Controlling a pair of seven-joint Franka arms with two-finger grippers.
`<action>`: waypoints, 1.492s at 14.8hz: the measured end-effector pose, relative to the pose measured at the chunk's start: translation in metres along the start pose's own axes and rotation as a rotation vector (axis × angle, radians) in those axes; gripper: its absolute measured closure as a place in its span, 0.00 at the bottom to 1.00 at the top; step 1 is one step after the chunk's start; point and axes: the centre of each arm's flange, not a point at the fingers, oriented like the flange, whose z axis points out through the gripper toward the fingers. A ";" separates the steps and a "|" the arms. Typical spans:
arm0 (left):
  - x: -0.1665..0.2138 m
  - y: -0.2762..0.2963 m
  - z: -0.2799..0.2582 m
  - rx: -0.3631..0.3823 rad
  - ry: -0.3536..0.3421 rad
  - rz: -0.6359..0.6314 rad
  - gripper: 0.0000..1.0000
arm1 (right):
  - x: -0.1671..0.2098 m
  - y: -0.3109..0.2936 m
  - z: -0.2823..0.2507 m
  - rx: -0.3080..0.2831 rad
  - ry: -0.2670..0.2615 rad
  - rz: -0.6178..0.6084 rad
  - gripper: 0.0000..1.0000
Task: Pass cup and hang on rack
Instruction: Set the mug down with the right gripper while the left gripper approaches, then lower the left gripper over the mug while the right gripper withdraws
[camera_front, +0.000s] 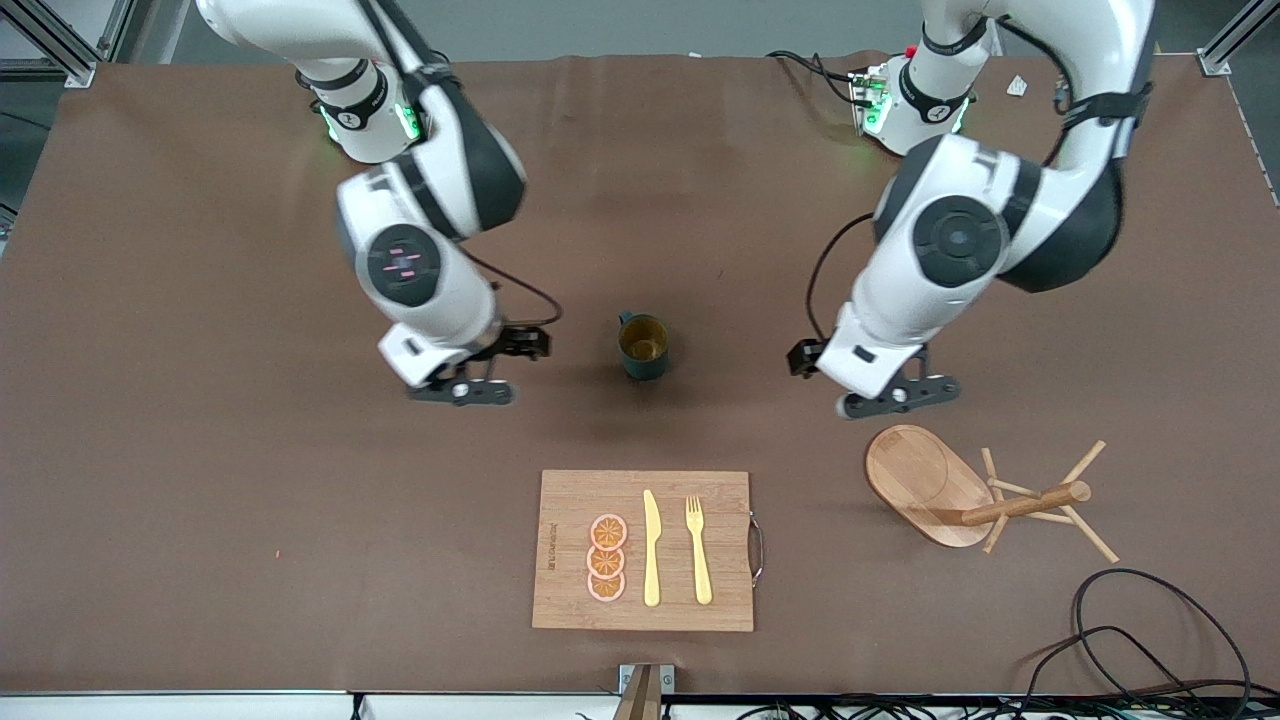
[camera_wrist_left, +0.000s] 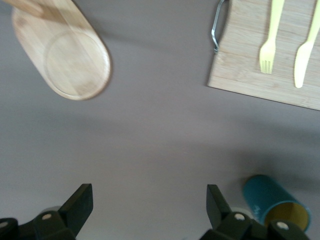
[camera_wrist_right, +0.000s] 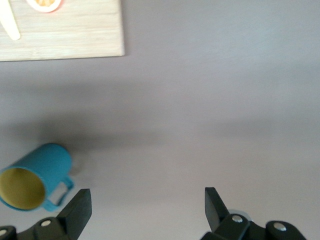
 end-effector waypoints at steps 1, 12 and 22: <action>-0.007 0.013 0.006 -0.002 0.002 -0.013 0.00 | 0.005 0.021 -0.007 0.006 -0.002 -0.009 0.00; -0.117 0.133 0.091 0.029 0.070 -0.112 0.01 | 0.022 0.257 -0.063 -0.021 -0.060 -0.056 0.00; -0.166 0.164 0.147 -0.023 0.101 -0.152 0.15 | 0.002 0.333 -0.159 -0.071 -0.048 -0.031 0.00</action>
